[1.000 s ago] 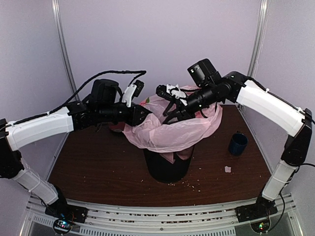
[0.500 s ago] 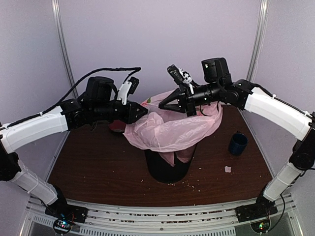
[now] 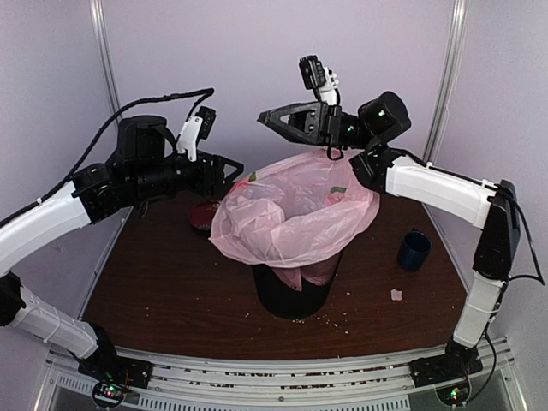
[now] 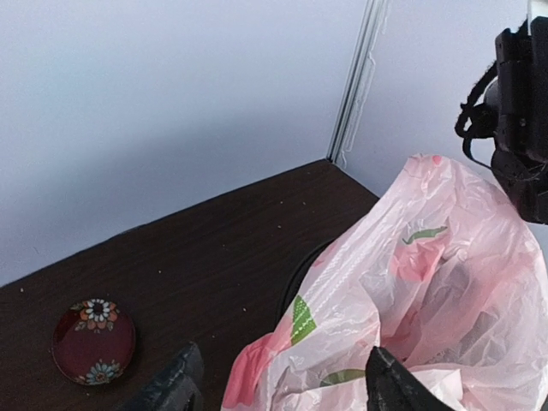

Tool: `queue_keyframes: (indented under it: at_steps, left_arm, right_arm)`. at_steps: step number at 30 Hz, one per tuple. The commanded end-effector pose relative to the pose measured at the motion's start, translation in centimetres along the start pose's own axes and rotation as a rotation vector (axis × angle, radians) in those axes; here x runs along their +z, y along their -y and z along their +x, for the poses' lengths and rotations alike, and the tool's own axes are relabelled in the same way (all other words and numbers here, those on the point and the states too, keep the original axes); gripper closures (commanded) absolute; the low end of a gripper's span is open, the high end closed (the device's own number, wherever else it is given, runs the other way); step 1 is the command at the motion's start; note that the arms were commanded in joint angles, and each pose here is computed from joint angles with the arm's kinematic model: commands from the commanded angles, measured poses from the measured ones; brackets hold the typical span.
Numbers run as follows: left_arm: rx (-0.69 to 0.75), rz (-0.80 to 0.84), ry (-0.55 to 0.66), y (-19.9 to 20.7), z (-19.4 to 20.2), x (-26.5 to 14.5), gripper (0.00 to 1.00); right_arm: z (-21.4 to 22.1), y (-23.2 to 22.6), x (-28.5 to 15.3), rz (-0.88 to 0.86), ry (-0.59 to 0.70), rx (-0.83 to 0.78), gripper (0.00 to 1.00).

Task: Put the trash bags into the trash bin
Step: Spread open the bag body into the trash bin, then adjust the bag opening at the bin rim.

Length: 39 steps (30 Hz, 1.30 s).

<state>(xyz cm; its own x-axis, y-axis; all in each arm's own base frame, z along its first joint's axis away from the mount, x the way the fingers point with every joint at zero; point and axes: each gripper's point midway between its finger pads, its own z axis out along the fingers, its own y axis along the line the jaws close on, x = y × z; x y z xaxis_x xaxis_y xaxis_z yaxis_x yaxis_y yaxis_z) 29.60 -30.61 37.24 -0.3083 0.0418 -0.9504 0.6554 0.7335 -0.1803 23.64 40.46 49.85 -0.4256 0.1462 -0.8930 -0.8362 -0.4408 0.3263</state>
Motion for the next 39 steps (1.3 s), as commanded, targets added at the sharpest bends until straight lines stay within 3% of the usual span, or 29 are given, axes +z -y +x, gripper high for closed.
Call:
queue_keyframes:
  at_steps: [1, 5, 8, 11, 13, 18, 27, 31, 36, 39]
  left_arm:
    - [0.045, -0.039, -0.021, -0.6, -0.9, -0.9, 0.31]
    - [0.098, -0.024, -0.099, -0.4, 0.7, -0.4, 0.27]
    - [0.127, 0.032, -0.081, 0.6, 0.2, -0.1, 0.25]
    - [0.183, 0.112, -0.070, 2.2, -0.8, 0.9, 0.26]
    - [0.220, 0.141, -0.074, 2.8, -1.3, 2.0, 0.27]
    - [0.297, 0.192, -0.076, 3.9, -2.4, 4.6, 0.31]
    - [0.354, 0.194, -0.146, 3.6, -0.2, 8.2, 0.39]
    - [0.366, 0.096, -0.162, 1.8, 0.2, 9.9, 0.50]
    - [0.364, 0.086, -0.138, 1.7, -0.3, 10.7, 0.63]
    - [0.354, 0.099, -0.122, 1.6, -0.7, 10.7, 0.65]
  right_arm:
    - [-4.0, -4.0, -2.6, -0.124, 0.026, 0.006, 0.61]
    - [-6.2, -0.1, -5.7, 0.060, 0.052, -0.016, 0.61]
    - [-7.5, 3.6, -7.6, 0.284, 0.040, -0.089, 0.59]
    - [-7.5, 7.7, -10.3, 0.633, -0.093, -0.243, 0.48]
    - [-6.8, 8.0, -12.1, 0.712, -0.191, -0.281, 0.41]
    - [-4.5, 7.4, -17.8, 0.786, -0.353, -0.290, 0.31]
    - [3.2, 5.1, -19.3, 0.789, -0.601, -0.305, 0.32]
    - [3.4, 6.3, -19.1, 0.847, -0.615, -0.344, 0.34]
    - [3.8, 8.3, -18.6, 0.835, -0.625, -0.331, 0.37]
    - [4.1, 9.3, -18.1, 0.823, -0.634, -0.332, 0.39]
